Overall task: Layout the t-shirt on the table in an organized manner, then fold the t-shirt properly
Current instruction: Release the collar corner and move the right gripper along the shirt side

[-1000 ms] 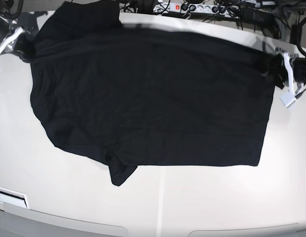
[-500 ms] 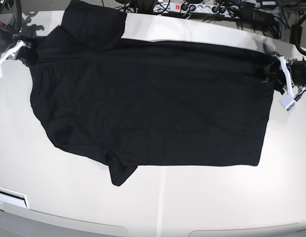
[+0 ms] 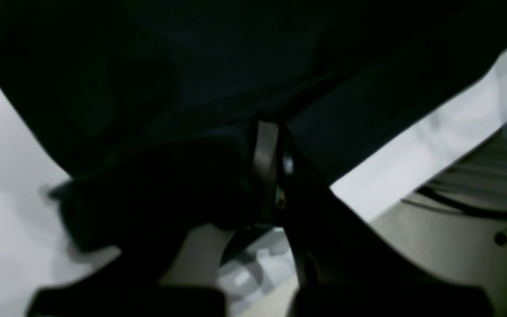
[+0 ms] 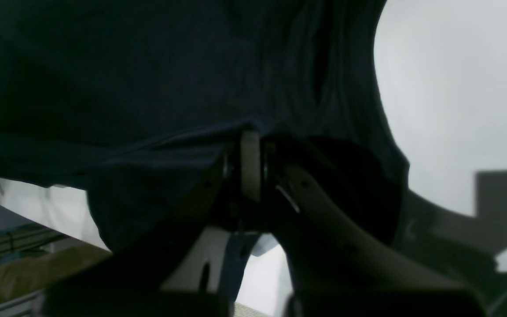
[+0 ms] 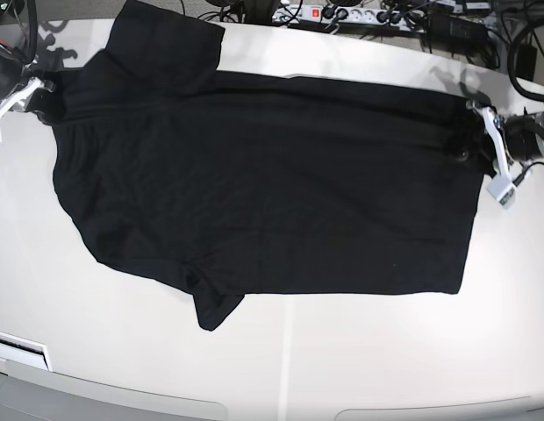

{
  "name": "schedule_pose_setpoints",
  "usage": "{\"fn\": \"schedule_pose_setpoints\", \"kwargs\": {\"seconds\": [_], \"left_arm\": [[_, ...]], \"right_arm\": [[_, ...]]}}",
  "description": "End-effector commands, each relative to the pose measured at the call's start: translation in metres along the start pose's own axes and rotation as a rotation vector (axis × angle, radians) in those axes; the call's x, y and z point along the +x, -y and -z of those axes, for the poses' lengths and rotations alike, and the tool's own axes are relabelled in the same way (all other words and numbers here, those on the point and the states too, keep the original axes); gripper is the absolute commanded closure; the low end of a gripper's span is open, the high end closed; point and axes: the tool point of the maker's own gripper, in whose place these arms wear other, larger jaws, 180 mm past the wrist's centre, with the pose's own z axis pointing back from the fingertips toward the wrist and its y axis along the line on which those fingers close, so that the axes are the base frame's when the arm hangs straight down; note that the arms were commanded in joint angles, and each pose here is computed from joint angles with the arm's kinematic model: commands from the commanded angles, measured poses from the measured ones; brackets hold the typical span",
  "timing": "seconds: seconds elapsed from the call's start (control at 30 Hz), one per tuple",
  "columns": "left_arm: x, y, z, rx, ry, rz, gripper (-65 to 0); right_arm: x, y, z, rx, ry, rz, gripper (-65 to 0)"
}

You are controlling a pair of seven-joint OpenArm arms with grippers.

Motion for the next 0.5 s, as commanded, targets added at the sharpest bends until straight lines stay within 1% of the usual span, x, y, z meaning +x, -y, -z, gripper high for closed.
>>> {"fn": "schedule_pose_setpoints", "kwargs": {"seconds": [0.0, 0.13, 0.23, 0.4, 0.43, 0.47], "left_arm": [[0.020, -0.009, -0.010, 0.019, 0.049, 0.025, 0.0], [0.035, -0.014, -0.012, 0.031, 0.079, 0.042, 0.0], [0.041, -0.016, -0.014, 0.037, 0.093, 0.049, 0.0], [0.040, -0.015, -0.013, 0.030, 0.088, 0.057, 0.0], [0.040, -0.015, -0.014, 0.030, 0.088, 0.058, 0.0], [0.040, -0.015, -0.014, 0.030, 0.088, 0.057, -6.8]], "right_arm": [[0.017, 0.001, -0.005, -0.001, 0.050, -0.029, 0.0], [0.017, -0.005, 0.000, 0.017, 0.039, -0.038, 0.0], [0.018, -0.010, 0.008, 0.025, 0.020, -0.065, 0.0], [0.020, -0.012, 0.019, 0.006, -0.019, -0.115, 0.0], [0.022, -0.011, 0.019, 0.004, -0.017, -0.119, -2.2], [0.024, -0.010, 0.019, 0.000, -0.016, -0.124, -9.6]]}}
